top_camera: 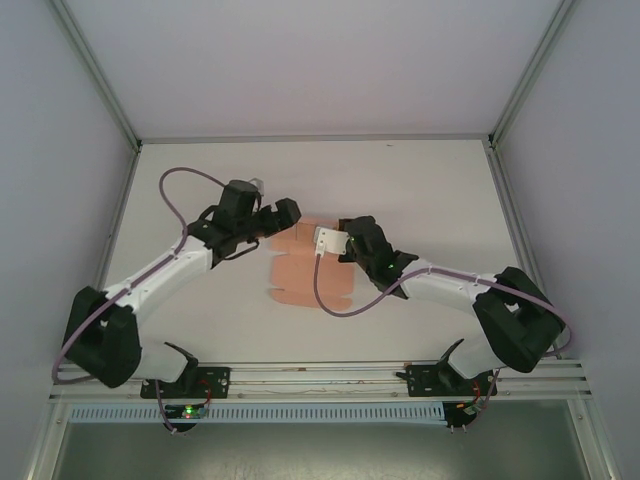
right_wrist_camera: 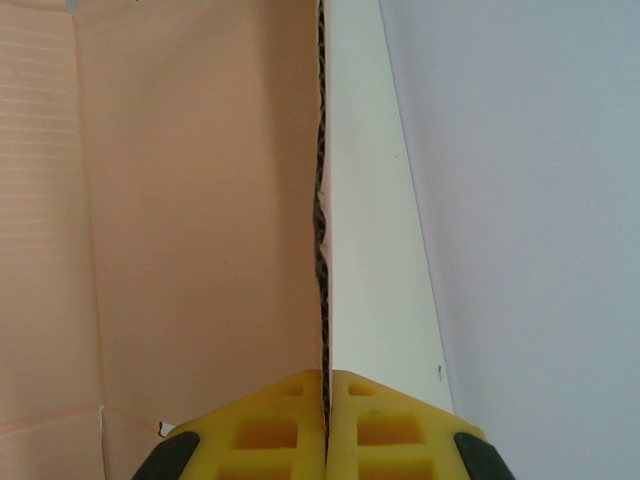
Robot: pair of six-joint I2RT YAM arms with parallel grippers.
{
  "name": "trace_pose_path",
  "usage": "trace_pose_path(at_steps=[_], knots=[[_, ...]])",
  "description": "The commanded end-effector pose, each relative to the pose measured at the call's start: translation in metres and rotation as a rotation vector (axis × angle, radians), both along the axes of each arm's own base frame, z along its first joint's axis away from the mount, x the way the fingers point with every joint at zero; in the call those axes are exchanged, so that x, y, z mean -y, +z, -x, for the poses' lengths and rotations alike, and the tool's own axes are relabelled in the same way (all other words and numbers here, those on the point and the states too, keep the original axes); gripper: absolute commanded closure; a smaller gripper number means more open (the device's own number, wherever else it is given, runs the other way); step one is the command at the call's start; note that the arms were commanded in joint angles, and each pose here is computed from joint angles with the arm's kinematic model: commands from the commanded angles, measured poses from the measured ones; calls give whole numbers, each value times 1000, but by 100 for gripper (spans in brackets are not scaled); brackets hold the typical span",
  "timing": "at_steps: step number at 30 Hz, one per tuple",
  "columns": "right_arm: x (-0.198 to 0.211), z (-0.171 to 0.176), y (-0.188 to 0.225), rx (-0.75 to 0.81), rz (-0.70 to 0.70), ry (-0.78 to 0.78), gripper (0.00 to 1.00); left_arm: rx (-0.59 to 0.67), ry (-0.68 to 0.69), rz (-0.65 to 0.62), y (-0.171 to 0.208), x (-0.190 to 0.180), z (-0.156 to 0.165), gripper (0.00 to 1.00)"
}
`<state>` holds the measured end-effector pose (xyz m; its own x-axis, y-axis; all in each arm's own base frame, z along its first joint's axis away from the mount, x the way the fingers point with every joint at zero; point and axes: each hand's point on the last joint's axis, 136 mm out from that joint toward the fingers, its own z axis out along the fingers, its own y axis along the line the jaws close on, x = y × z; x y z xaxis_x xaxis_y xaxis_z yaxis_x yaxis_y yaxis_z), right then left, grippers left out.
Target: Assemble paper box
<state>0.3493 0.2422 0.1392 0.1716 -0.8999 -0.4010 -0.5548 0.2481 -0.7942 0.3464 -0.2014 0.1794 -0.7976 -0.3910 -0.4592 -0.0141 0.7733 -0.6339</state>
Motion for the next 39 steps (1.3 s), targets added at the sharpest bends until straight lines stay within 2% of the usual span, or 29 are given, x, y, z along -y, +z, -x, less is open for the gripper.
trace_pose_path(at_steps=[1,7,11,16,22,39], knots=[[6,1,6,-31,-72,-6,100,-73,51,-192,-37,-41,22,3],[10,4,10,-66,-150,15,100,-121,163,-175,-72,-86,32,3],[9,5,13,-85,-191,32,100,-92,143,-100,-85,-87,28,6],[6,9,13,-112,-220,61,100,2,138,-73,-83,-83,12,6],[6,9,19,-116,-254,68,100,66,25,-4,-79,-61,4,12],[1,17,26,-174,-348,133,100,184,-303,153,-67,-3,22,26]])
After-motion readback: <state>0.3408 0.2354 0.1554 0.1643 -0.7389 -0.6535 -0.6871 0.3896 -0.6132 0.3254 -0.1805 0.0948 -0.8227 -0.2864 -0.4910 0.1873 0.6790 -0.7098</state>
